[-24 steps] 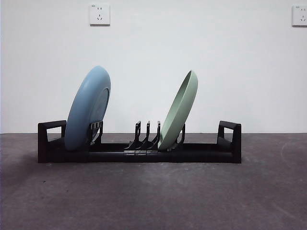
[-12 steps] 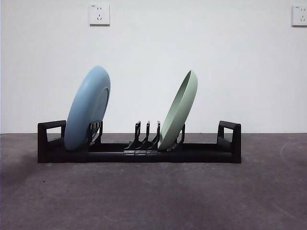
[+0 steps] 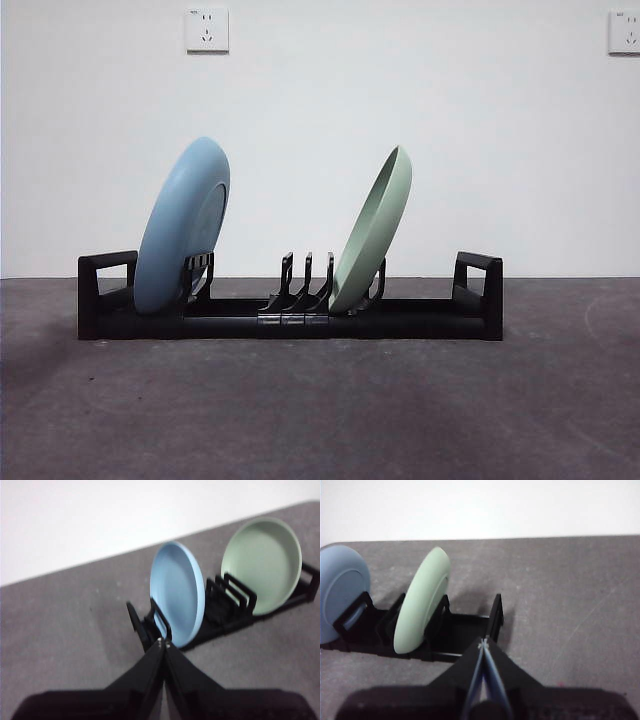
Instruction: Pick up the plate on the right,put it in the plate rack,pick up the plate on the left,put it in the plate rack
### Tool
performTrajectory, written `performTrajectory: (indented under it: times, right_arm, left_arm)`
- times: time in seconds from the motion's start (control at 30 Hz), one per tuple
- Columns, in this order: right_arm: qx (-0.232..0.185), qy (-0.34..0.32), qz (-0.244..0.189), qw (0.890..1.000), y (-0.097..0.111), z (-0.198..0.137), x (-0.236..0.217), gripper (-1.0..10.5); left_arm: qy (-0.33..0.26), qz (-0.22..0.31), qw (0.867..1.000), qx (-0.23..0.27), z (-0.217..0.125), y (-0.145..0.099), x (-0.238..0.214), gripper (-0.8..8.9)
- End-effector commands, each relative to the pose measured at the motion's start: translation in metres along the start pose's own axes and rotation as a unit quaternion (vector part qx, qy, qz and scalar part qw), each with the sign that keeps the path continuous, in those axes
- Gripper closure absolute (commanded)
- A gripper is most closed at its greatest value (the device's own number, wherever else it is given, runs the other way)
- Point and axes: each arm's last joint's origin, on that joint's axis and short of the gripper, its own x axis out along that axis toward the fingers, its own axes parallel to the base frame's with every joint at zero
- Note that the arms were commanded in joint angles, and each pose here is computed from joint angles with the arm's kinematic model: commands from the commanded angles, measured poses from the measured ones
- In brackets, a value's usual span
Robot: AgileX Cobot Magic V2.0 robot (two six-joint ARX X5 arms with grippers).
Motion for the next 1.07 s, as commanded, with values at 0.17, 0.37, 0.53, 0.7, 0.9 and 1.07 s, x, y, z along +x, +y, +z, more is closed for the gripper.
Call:
performTrajectory:
  times: [0.17, 0.37, 0.53, 0.7, 0.9, 1.07]
  right_arm:
    - [0.011, 0.005, -0.002, 1.000, 0.000, -0.002, 0.002, 9.5]
    - [0.011, 0.005, -0.001, 1.000, 0.000, -0.002, 0.002, 9.5]
    - [0.011, 0.005, -0.002, 1.000, 0.000, -0.002, 0.002, 9.5]
    - [0.011, 0.005, -0.002, 1.000, 0.000, -0.002, 0.002, 9.5]
    - [0.011, 0.005, -0.001, 1.000, 0.000, -0.002, 0.002, 9.5]
    - [0.011, 0.005, -0.001, 1.000, 0.000, -0.002, 0.002, 9.5]
  left_arm:
    - [0.024, 0.001, 1.000, -0.004, -0.006, 0.000, 0.000, 8.17]
    - [0.028, 0.001, 1.000, -0.004, -0.006, 0.000, 0.000, 8.17]
    - [0.033, 0.007, 0.999, 0.003, -0.007, 0.000, 0.000, 8.17]
    - [-0.008, 0.019, 1.000, -0.017, -0.008, 0.004, 0.008, 8.17]
    - [-0.067, 0.036, 0.997, -0.032, -0.041, 0.009, 0.031, 8.17]
    - [-0.084, 0.060, 0.994, -0.036, -0.085, 0.009, 0.048, 8.17]
